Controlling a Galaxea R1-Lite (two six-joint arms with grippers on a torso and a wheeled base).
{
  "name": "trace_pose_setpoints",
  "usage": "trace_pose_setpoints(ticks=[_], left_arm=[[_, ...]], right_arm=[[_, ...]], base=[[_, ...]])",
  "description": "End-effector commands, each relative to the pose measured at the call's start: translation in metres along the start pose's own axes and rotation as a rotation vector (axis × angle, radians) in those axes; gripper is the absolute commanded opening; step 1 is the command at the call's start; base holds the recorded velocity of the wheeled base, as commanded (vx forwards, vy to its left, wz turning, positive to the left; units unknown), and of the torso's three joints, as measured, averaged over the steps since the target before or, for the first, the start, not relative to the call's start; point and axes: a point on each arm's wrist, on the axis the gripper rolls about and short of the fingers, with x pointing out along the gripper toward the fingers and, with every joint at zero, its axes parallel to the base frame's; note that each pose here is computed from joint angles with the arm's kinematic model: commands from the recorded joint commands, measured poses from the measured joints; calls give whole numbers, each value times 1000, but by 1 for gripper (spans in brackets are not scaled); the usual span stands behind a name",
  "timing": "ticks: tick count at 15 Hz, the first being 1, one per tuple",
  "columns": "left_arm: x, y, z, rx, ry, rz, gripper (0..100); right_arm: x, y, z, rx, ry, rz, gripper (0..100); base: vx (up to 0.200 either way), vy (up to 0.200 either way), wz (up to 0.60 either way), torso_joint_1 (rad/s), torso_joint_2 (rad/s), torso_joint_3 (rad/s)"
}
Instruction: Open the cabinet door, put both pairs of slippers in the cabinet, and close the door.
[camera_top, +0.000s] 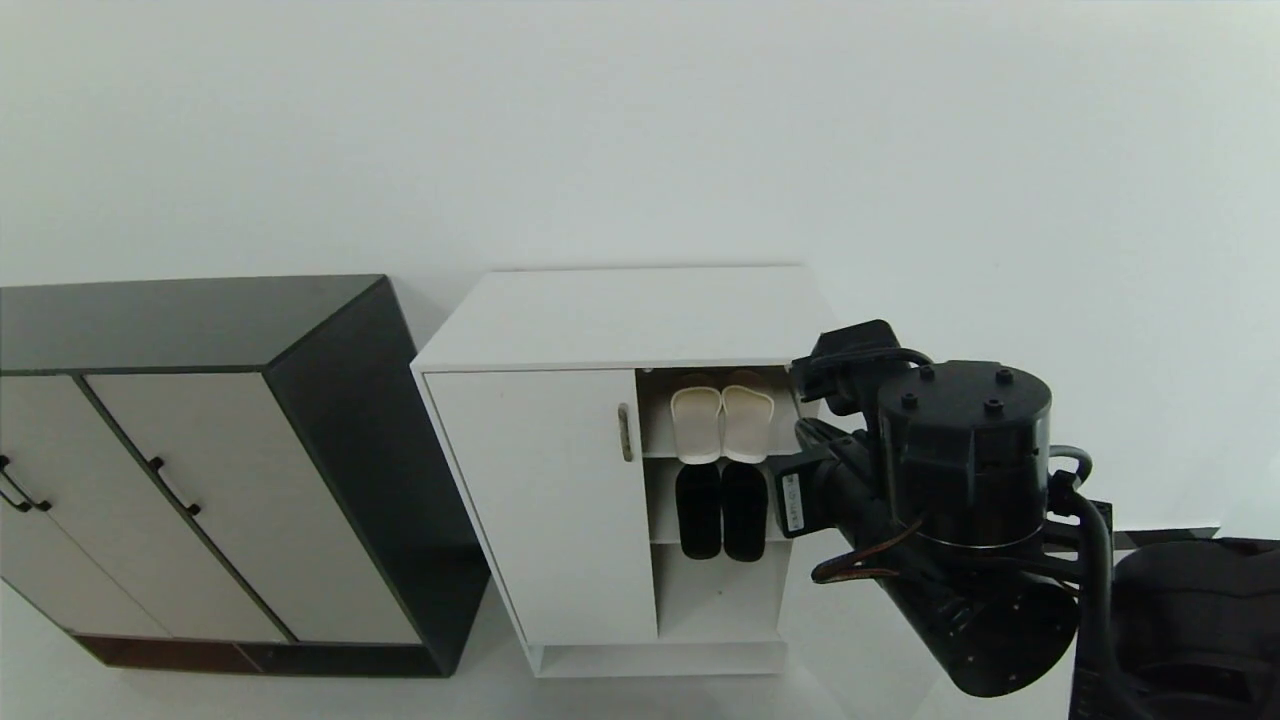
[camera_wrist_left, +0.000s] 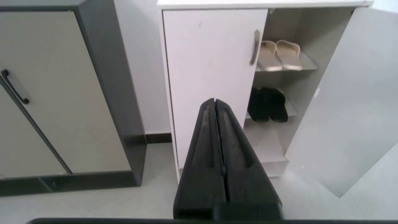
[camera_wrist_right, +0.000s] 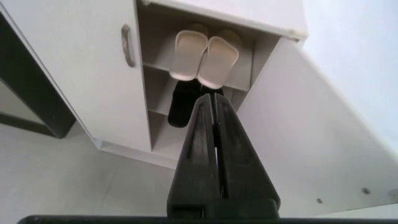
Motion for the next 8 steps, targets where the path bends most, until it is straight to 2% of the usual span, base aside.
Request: trace_pose_setpoints(ticks=[1,4,8], left_arm=[[0,0,0,-1,1,0,0],[0,0,0,-1,1,0,0],[0,0,0,-1,1,0,0]], right_arm=[[1,-1,-1,-2,3,-4,0],[2,-2,-2,-3,6,-7,0],[2,-3,-3,-5,8,-10,0]], base=[[0,0,0,237,-540,-295],[0,0,0,90,-196,-108],[0,0,0,8,-14,-9]])
